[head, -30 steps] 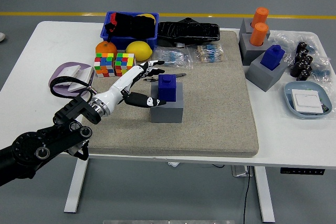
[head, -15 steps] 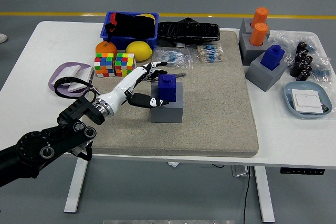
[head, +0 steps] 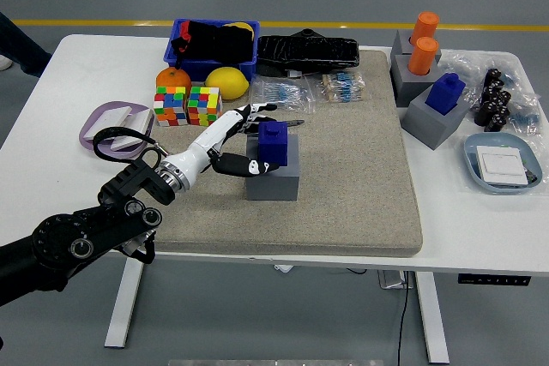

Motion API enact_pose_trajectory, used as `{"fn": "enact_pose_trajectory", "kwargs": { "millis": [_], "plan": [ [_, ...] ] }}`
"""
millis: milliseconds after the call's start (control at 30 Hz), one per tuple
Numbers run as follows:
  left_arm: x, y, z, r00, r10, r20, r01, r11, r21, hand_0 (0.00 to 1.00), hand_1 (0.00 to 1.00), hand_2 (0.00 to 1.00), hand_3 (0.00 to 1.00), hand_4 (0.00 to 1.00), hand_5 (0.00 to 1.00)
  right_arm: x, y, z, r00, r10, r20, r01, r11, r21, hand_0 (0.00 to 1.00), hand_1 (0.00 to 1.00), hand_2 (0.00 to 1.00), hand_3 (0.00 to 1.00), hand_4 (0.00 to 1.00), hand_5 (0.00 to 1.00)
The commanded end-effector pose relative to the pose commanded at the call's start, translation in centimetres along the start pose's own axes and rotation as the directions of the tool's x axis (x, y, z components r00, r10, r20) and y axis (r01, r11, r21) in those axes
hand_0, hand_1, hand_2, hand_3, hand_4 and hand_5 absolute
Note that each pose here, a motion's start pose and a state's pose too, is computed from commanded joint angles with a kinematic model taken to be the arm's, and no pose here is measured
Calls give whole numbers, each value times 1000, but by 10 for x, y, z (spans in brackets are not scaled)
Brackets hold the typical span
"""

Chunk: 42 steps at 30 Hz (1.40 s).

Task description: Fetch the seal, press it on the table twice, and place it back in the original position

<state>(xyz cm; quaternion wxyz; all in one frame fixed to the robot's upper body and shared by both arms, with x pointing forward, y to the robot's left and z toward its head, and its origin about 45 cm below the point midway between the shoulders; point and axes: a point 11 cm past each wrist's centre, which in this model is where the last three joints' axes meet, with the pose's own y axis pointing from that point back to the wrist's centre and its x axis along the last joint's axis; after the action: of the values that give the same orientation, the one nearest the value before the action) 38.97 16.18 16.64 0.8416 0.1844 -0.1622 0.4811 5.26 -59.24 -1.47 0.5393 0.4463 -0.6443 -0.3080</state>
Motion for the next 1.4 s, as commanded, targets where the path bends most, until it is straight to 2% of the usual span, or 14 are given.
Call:
{"fn": "enact_pose_trajectory", "kwargs": {
  "millis": [33, 67, 233, 267, 433, 467, 633, 667, 833, 867, 1167, 1400],
  "plan": [
    [0, 0, 0, 1000, 1, 0, -1, 1000, 0, 774, 743, 799, 891, 905, 2, 0, 0, 0, 1000, 0, 0, 0, 1000, -1, 911, 812, 811, 799, 985, 698],
    [0, 0, 0, 1000, 4, 1, -4, 1000, 1, 722, 667, 723, 877, 856, 2, 0, 0, 0, 1000, 1, 0, -1, 1000, -1, 911, 811, 811, 801, 984, 698],
    [1, -1, -1, 1000, 12, -2, -12, 1000, 7, 722, 667, 723, 877, 856, 2, 0, 0, 1, 1000, 1, -1, -1, 1000, -2, 911, 811, 811, 801, 984, 698],
    [1, -1, -1, 1000, 15, -3, -15, 1000, 8, 703, 613, 634, 867, 838, 2, 0, 0, 0, 1000, 1, -1, -1, 1000, -2, 911, 812, 811, 800, 984, 698],
    [2, -3, -1, 999, 30, -16, -29, 1000, 8, 703, 613, 634, 867, 838, 2, 0, 0, 0, 1000, 2, 1, -2, 1000, -2, 911, 812, 811, 800, 984, 698],
    [3, -3, -1, 999, 31, -17, -31, 999, 8, 694, 557, 574, 858, 814, 2, 0, 0, 0, 1000, 1, 1, -1, 1000, -2, 911, 811, 811, 801, 984, 698],
    [4, -3, 0, 999, 43, -13, -43, 999, 1, 694, 557, 574, 858, 814, 2, 0, 0, 1, 1000, 3, 1, -3, 1000, -3, 911, 811, 811, 801, 984, 698],
    [4, -3, 1, 999, 47, -12, -47, 999, -3, 615, 451, 473, 839, 741, 2, 0, 0, 1, 1000, 4, 1, -4, 1000, -3, 911, 811, 811, 799, 984, 697],
    [6, -4, 4, 998, 63, -7, -64, 998, -15, 615, 451, 473, 839, 741, 2, 0, 0, 1, 1000, 3, 1, -3, 1000, -3, 911, 811, 811, 799, 984, 697],
    [6, -4, 4, 998, 67, -12, -67, 998, -17, 572, 427, 435, 836, 681, 2, 0, 0, 1, 1000, 3, 1, -3, 1000, -3, 911, 812, 811, 798, 984, 698],
    [11, -5, 15, 997, 74, -22, -74, 996, -39, 570, 426, 429, 833, 681, 2, 0, 0, 1, 1000, 3, 2, -3, 1000, -3, 911, 811, 811, 798, 984, 697],
    [21, -5, 24, 995, 100, -28, -102, 992, -72, 558, 430, 432, 829, 683, 2, 0, 0, 2, 1000, 3, 4, -3, 1000, -4, 911, 811, 811, 800, 984, 697]
  ]
}}
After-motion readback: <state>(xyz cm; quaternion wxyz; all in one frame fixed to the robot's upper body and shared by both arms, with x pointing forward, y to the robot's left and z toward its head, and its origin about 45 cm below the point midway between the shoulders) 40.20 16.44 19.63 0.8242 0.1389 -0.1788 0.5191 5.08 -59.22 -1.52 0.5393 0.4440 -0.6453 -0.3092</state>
